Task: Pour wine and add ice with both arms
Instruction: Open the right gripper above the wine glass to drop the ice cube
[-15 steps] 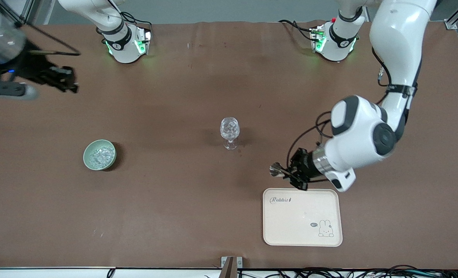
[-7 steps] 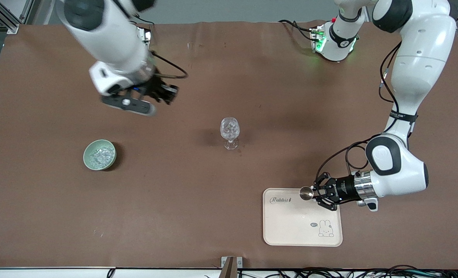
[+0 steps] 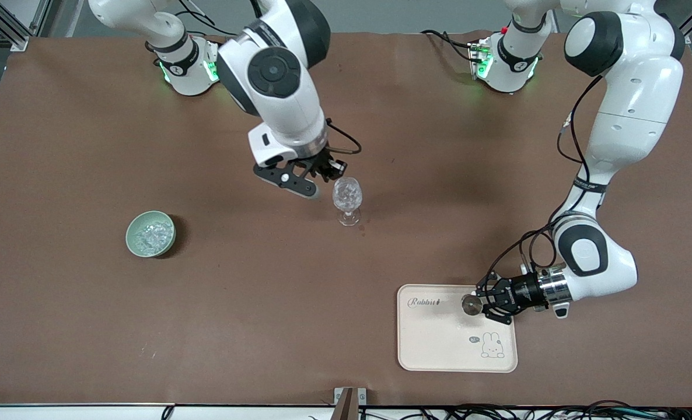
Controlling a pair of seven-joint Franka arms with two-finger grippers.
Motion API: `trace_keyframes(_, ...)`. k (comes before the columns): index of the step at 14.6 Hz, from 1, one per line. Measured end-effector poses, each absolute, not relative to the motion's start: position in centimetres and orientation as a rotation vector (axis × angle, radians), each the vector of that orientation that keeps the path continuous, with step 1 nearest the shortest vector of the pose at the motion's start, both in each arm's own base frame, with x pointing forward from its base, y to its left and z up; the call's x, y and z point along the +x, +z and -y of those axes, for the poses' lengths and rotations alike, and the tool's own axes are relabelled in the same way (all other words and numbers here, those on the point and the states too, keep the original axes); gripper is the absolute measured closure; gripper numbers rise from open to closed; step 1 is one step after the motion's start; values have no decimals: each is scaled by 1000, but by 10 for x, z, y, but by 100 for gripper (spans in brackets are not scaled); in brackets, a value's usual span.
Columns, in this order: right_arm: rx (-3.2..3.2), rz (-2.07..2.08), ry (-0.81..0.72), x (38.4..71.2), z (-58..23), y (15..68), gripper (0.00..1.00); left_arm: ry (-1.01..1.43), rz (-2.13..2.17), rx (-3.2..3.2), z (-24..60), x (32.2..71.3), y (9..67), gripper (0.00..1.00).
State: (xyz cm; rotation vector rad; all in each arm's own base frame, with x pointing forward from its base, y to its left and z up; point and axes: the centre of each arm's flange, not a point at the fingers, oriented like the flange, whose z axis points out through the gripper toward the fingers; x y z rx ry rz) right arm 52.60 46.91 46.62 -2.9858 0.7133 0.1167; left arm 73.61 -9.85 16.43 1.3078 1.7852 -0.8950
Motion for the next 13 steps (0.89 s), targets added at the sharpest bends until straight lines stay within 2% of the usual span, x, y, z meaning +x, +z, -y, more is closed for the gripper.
trace_keyframes(5,-3009,-764,151,518,-499,428,72,-892,-1754,1271,91,739,135,79)
trace_keyframes(10,-3013,-790,158,515,-508,413,72,-868,-1719,1296,91,740,135,78)
trace_keyframes(12,-3013,-792,159,515,-509,412,72,-863,-1715,1299,89,741,135,76)
trace_keyframes(13,-3015,-792,161,515,-509,410,72,-860,-1715,1297,87,741,136,69)
